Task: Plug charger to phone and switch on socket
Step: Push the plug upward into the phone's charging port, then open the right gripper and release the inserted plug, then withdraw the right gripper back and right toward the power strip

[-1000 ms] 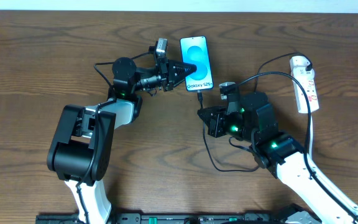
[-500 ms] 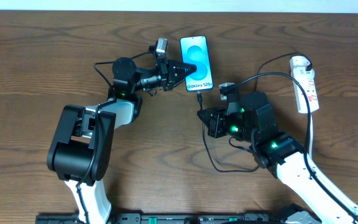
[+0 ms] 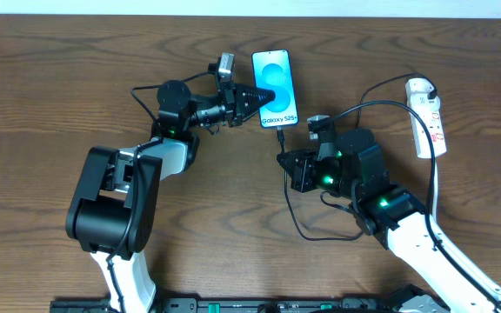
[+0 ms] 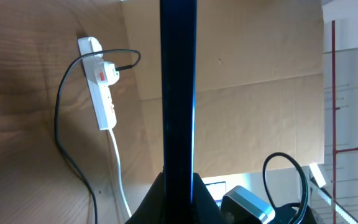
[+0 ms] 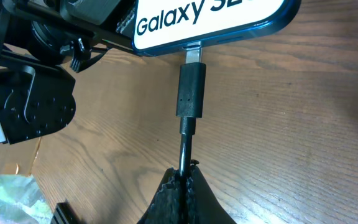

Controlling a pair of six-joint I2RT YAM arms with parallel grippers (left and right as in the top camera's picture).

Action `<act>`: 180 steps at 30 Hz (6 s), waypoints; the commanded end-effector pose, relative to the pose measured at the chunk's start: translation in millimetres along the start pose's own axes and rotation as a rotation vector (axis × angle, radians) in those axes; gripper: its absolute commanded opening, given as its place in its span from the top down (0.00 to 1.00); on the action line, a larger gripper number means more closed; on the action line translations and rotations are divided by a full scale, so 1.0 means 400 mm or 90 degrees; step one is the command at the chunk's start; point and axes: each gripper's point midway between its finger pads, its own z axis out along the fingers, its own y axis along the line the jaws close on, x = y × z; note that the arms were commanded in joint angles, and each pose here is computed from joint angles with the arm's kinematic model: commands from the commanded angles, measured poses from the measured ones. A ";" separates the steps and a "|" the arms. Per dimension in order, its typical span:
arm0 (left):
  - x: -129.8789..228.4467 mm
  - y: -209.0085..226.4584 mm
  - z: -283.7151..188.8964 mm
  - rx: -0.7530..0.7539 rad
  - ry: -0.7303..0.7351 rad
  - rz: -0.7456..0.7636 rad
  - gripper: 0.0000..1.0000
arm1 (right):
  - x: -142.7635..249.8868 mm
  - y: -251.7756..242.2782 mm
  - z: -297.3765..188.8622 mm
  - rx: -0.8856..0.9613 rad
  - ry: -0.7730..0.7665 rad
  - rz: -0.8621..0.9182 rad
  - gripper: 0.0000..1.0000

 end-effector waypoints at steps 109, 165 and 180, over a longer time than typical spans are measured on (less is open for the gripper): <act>0.050 -0.031 -0.002 0.014 0.075 0.062 0.93 | -0.132 0.057 -0.164 0.137 -0.135 -0.102 0.54; 0.112 -0.039 0.012 0.026 0.151 0.072 0.93 | -0.098 0.025 0.038 0.268 -0.160 -0.150 0.84; 0.112 0.155 0.016 -0.119 0.101 0.048 0.93 | -0.242 0.033 -0.461 0.353 -0.445 -0.080 0.01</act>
